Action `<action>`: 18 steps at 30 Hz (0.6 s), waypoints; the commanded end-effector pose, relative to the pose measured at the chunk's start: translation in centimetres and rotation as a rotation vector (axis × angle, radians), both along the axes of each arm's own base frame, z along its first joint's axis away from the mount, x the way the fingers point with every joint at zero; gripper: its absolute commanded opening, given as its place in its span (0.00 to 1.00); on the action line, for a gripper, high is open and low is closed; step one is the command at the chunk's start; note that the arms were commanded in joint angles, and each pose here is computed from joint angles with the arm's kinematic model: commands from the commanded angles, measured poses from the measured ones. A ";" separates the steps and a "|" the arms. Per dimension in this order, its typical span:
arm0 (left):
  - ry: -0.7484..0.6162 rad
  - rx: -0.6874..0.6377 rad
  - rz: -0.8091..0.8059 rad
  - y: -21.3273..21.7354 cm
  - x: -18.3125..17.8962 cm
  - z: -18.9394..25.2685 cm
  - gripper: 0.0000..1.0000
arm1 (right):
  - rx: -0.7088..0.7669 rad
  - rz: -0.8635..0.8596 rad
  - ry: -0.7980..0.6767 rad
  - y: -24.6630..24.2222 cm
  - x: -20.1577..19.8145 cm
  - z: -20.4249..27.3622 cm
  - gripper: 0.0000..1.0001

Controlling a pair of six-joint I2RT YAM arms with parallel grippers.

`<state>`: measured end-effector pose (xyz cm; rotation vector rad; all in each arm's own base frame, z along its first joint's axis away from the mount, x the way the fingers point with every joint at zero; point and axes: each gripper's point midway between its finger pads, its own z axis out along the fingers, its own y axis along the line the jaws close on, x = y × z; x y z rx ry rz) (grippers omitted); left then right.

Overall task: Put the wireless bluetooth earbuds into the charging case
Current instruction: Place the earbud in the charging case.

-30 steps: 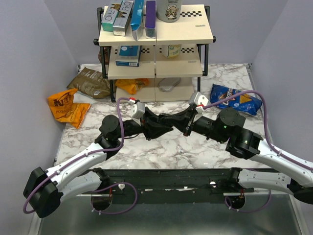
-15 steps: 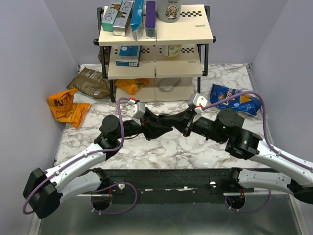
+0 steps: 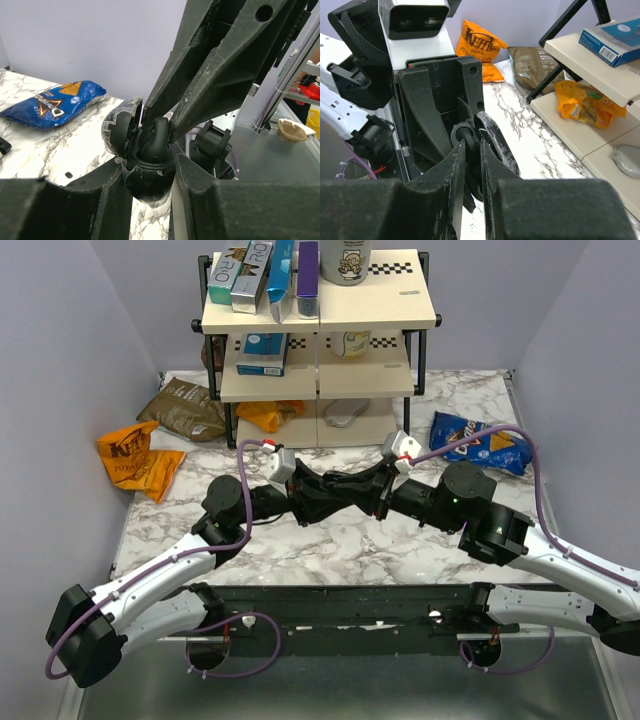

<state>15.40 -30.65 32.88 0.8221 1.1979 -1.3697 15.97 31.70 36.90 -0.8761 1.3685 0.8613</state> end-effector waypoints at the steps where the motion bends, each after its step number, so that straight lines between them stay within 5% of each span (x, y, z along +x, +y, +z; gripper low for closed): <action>1: -0.047 -0.040 0.021 0.5 -0.1 1.2 0.00 | -0.025 -0.019 0.016 -0.2 0.2 -0.7 0.30; 18: -0.044 -0.037 0.026 0.5 -0.1 0.9 0.00 | 0.073 -0.015 -0.018 -1.8 -0.9 2.9 0.40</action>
